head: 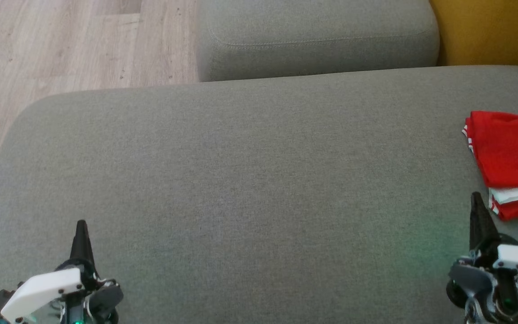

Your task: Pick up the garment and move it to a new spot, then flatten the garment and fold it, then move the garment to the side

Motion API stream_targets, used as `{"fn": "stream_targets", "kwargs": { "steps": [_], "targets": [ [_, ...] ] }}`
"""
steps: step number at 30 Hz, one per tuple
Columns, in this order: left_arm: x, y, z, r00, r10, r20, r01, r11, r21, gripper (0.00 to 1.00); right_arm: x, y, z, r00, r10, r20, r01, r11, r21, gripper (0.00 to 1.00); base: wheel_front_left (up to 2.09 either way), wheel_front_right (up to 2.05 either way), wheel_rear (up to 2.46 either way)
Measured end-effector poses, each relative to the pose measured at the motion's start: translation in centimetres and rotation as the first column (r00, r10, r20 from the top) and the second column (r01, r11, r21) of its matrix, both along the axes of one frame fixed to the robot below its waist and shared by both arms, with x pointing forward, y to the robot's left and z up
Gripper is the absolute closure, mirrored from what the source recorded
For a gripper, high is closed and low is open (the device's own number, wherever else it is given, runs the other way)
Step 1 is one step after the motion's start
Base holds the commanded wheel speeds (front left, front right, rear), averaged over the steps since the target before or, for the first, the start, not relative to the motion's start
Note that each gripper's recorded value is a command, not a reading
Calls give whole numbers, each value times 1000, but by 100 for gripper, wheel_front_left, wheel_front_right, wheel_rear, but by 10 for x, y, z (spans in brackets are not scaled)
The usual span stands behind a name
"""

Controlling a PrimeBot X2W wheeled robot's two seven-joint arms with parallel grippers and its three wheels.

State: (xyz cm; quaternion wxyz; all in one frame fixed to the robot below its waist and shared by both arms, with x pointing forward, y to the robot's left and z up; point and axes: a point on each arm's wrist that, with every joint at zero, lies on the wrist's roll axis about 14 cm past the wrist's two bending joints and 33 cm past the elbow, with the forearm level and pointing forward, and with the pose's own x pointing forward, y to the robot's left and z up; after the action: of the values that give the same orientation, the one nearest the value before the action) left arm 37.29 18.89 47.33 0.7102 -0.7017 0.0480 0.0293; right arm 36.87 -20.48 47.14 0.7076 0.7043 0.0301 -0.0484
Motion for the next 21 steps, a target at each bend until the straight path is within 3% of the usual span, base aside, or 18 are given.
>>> {"fn": "stream_targets", "kwargs": {
  "steps": [21],
  "targets": [
    [2, 0, 3, 1000, 0, 13, 0, 1000, -15, 100, 6, -1, 7, 1000, -5, 22, 5, 1000, 16, 100, 0, 0, 0]
  ]
}}
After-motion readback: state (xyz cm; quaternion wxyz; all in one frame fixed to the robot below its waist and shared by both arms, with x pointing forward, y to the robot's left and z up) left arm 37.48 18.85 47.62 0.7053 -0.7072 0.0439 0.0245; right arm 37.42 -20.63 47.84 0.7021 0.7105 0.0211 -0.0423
